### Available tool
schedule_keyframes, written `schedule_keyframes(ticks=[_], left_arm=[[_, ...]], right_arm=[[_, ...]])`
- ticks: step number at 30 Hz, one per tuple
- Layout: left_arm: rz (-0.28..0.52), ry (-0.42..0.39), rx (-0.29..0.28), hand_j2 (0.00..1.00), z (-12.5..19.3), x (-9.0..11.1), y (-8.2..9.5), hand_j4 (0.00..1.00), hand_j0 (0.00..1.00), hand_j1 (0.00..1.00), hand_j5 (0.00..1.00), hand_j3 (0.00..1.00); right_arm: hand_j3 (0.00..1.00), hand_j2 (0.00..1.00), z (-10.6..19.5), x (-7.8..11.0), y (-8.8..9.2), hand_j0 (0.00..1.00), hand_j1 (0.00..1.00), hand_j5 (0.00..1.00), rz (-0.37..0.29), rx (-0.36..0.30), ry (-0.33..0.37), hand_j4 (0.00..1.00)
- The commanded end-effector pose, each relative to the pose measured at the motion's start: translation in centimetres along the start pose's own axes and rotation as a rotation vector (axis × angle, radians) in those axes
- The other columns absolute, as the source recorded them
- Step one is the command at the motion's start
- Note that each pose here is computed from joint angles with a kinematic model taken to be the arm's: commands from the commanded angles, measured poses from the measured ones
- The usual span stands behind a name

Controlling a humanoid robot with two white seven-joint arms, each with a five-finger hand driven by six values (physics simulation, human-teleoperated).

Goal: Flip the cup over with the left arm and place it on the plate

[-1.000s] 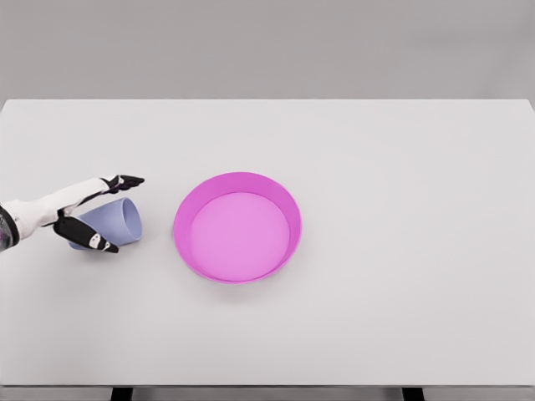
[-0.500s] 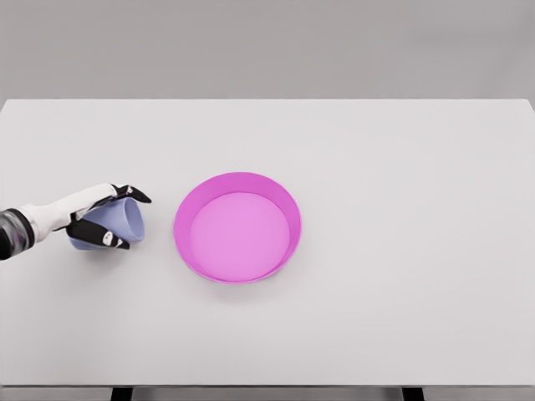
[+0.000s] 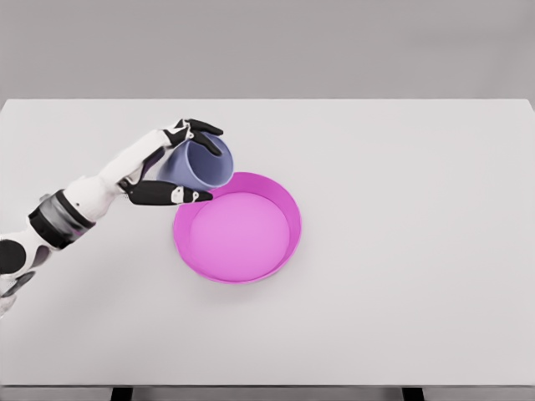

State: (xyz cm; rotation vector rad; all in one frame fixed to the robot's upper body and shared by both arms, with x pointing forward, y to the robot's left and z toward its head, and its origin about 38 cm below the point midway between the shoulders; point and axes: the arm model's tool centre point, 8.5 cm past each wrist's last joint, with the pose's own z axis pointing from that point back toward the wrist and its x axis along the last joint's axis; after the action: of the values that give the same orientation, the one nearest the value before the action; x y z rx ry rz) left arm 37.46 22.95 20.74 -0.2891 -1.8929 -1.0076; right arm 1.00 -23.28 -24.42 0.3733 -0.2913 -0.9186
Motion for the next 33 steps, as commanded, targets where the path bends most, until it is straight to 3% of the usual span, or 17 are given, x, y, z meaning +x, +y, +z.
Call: schedule_keyframes(ticks=[1, 5, 10, 11, 13, 15, 17, 18, 20, 23, 33], left_arm=[[0.097, -0.095, 0.019, 0.48, -2.0, 0.7, -2.1, 0.48, 0.48, 0.48, 0.48, 0.48], [0.209, -0.142, 0.044, 0.47, -3.4, 1.0, -3.6, 0.47, 0.47, 0.47, 0.47, 0.47], [0.44, -0.202, 0.125, 0.45, -4.1, 0.9, -5.7, 0.45, 0.45, 0.45, 0.45, 0.45], [0.46, -0.186, 0.159, 0.45, -3.9, 0.5, -5.8, 0.45, 0.45, 0.45, 0.45, 0.45], [0.503, -0.156, 0.287, 0.45, -3.6, -0.2, -5.8, 0.45, 0.45, 0.45, 0.45, 0.45], [0.515, -0.147, 0.313, 0.45, -3.1, -0.6, -6.1, 0.45, 0.45, 0.45, 0.45, 0.45], [0.516, -0.279, 0.353, 0.41, -2.2, 0.4, -5.9, 0.41, 0.41, 0.41, 0.41, 0.41], [0.518, -0.322, 0.355, 0.41, -2.1, 0.7, -6.1, 0.41, 0.41, 0.41, 0.41, 0.41], [0.532, -0.299, 0.361, 0.41, -1.9, -0.1, -7.0, 0.41, 0.41, 0.41, 0.41, 0.41], [0.566, -0.202, 0.353, 0.41, -1.7, -2.9, -9.5, 0.41, 0.41, 0.41, 0.41, 0.41], [0.585, -0.08, 0.334, 0.43, -1.2, -5.5, -11.5, 0.43, 0.43, 0.43, 0.43, 0.43]], right_arm=[[1.0, 1.0, 0.0, 0.0, 0.0, 1.0, 1.0, 1.0, -0.001, 0.0, 0.0, 1.0], [1.0, 1.0, 0.0, 0.0, 0.0, 1.0, 1.0, 1.0, 0.001, 0.001, 0.0, 1.0], [1.0, 1.0, 0.0, 0.0, 0.0, 1.0, 1.0, 1.0, 0.001, 0.001, 0.0, 1.0], [1.0, 1.0, 0.0, 0.0, 0.0, 1.0, 1.0, 1.0, 0.001, 0.001, 0.0, 1.0], [1.0, 1.0, 0.0, 0.0, 0.0, 1.0, 1.0, 1.0, 0.0, 0.001, 0.001, 1.0], [1.0, 1.0, 0.0, 0.0, 0.0, 1.0, 1.0, 1.0, 0.001, 0.001, 0.0, 1.0], [1.0, 1.0, 0.0, 0.0, 0.0, 1.0, 1.0, 1.0, 0.0, 0.0, -0.001, 1.0], [1.0, 1.0, 0.0, 0.0, 0.0, 1.0, 1.0, 1.0, 0.0, 0.001, 0.001, 1.0], [1.0, 1.0, 0.0, 0.0, 0.0, 1.0, 1.0, 1.0, 0.001, 0.001, 0.0, 1.0], [1.0, 1.0, 0.0, 0.0, 0.0, 1.0, 1.0, 1.0, 0.0, 0.0, -0.001, 1.0], [1.0, 1.0, 0.0, 0.0, 0.0, 1.0, 1.0, 1.0, -0.001, 0.0, 0.0, 1.0]])
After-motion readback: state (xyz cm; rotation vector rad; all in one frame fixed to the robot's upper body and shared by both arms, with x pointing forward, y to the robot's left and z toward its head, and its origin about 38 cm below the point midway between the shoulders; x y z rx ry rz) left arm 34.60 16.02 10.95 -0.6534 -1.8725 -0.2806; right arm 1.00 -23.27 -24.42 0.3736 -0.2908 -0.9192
